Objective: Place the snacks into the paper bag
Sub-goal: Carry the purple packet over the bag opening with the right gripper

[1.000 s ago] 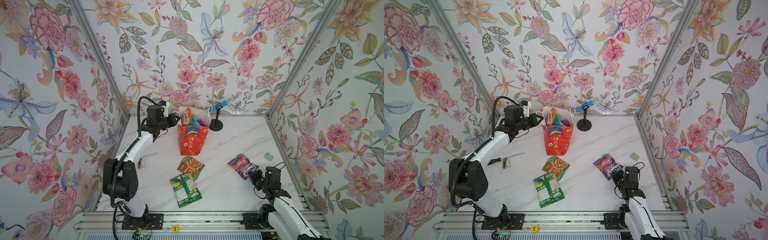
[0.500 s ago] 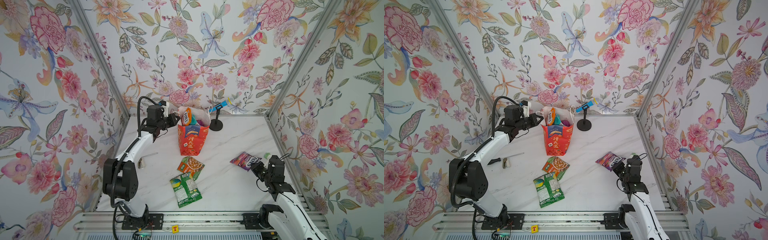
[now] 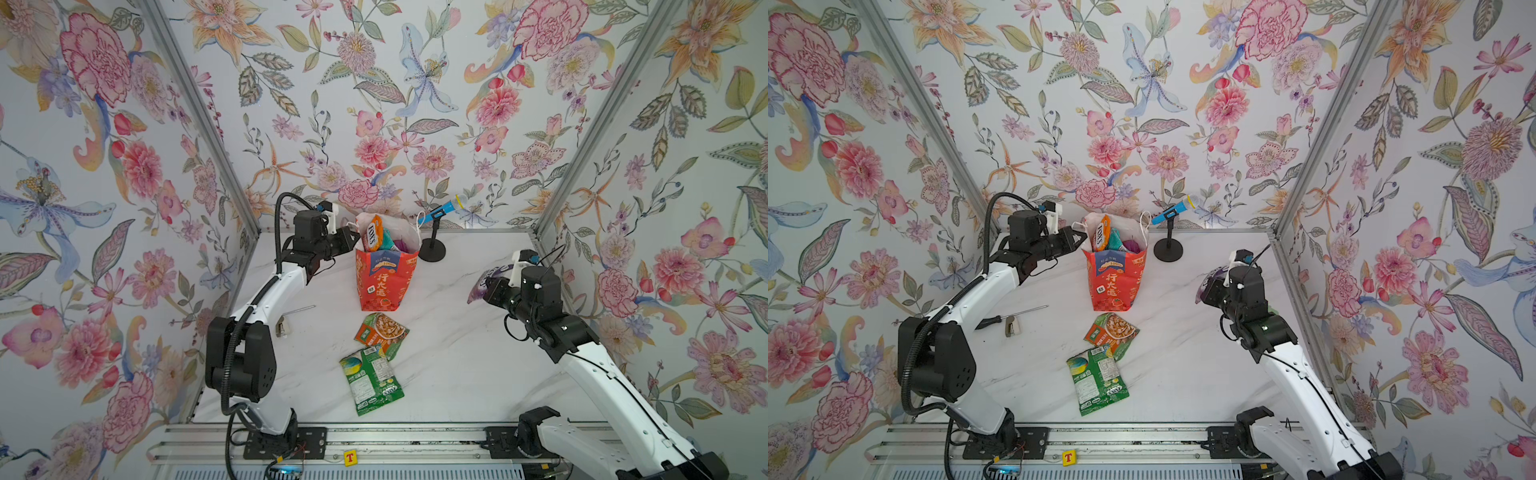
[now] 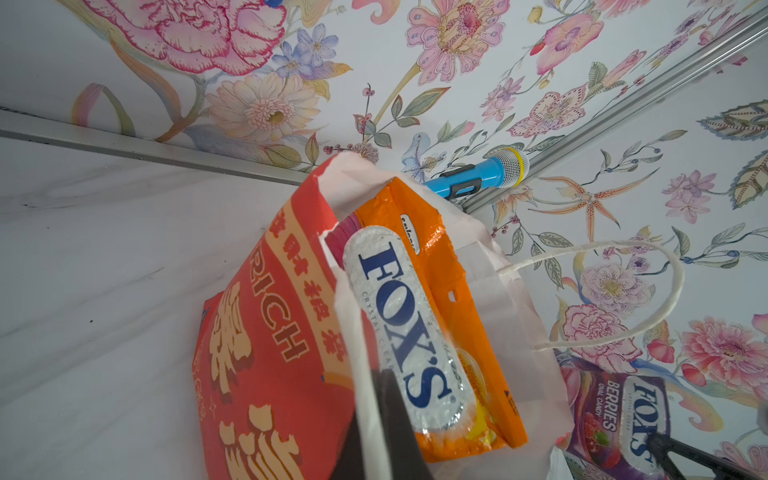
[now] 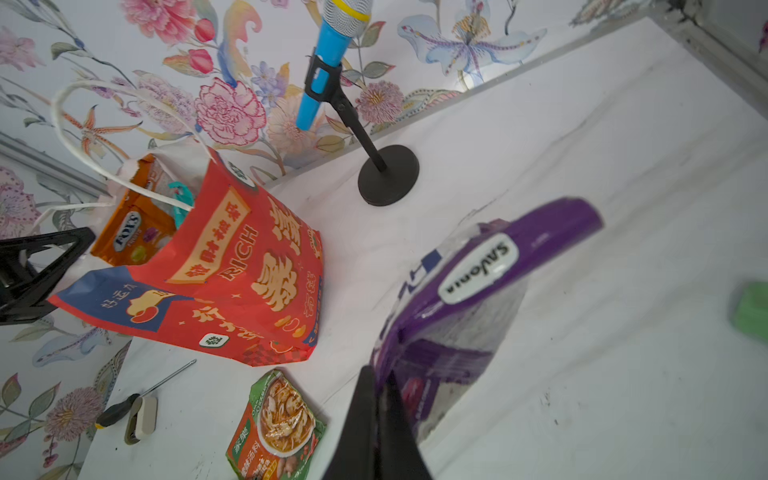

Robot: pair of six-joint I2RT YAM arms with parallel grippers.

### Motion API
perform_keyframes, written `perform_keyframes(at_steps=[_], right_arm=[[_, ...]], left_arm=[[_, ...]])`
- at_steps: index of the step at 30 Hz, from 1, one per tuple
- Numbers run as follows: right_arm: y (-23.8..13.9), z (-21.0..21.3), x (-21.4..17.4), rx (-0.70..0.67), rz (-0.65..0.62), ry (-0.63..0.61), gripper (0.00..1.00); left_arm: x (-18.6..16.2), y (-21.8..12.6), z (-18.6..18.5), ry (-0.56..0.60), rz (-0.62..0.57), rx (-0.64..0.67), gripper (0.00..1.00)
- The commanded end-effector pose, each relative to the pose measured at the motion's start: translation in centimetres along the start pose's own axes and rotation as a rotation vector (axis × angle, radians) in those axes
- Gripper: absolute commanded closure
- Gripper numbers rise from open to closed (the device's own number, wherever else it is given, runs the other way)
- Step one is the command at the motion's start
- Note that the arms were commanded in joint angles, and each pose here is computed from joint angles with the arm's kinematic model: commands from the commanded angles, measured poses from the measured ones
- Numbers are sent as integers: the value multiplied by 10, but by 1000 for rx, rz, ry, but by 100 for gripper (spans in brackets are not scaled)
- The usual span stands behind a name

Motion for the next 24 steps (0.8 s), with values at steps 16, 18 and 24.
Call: perform_keyframes(at_steps=[16,18,24], right_arm=[[-19,153,96,451,-101,-329,100],[-20,174,97,551,-74,-359,100],[-21,220,93,744,-20,-426,100]], left_arm=[[-3,0,8,-15,19,31,100],[-3,0,8,-15,19,33,100],[-2,0,7,-10,21,33,100]])
Point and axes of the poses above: each gripper's point midway between its finger pads, its own y axis out along the fingers, its own z axis along the line the jaws close on, x = y × z, the point moved 6 cm from there along -y, back along the fingers, and after that the axes turned 1 degree about y, right-handed, at the moved point
